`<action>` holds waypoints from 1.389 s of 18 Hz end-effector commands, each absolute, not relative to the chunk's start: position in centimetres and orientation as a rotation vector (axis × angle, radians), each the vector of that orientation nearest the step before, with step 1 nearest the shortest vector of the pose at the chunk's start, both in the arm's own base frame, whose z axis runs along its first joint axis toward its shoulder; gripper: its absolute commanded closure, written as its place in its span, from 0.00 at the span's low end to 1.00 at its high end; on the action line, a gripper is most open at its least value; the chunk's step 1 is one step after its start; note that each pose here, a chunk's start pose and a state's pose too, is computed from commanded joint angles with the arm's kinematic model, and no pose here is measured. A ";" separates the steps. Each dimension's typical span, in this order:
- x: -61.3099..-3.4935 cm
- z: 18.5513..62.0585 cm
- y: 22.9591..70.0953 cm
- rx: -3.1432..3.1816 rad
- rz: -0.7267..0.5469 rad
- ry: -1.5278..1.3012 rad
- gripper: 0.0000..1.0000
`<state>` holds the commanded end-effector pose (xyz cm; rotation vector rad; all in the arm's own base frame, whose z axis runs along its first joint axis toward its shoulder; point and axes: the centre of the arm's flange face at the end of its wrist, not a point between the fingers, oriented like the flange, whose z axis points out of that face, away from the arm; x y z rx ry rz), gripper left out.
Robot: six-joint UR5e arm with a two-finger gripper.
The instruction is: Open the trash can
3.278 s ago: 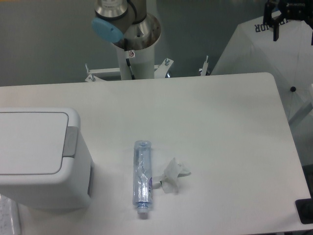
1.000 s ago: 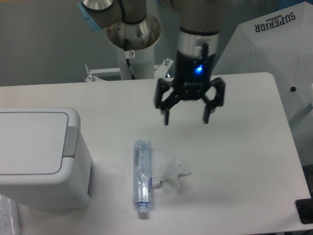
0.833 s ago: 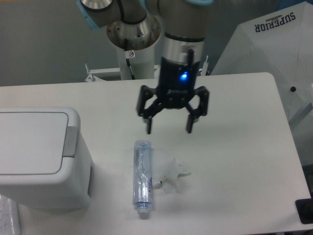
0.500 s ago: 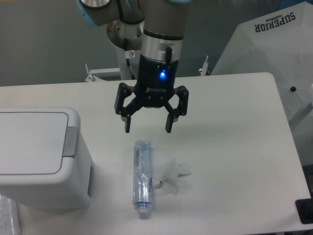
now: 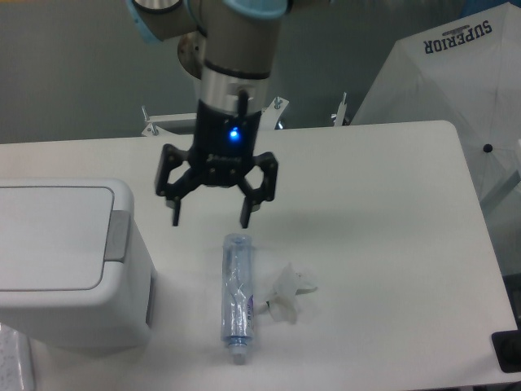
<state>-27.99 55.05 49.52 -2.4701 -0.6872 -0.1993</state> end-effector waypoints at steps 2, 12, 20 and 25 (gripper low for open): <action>-27.5 48.7 55.7 -2.484 -0.209 -0.676 0.00; -26.3 48.2 56.3 -2.500 -0.228 -0.657 0.00; -25.8 48.1 56.6 -2.505 -0.231 -0.639 0.00; -25.8 47.8 56.6 -2.507 -0.232 -0.638 0.00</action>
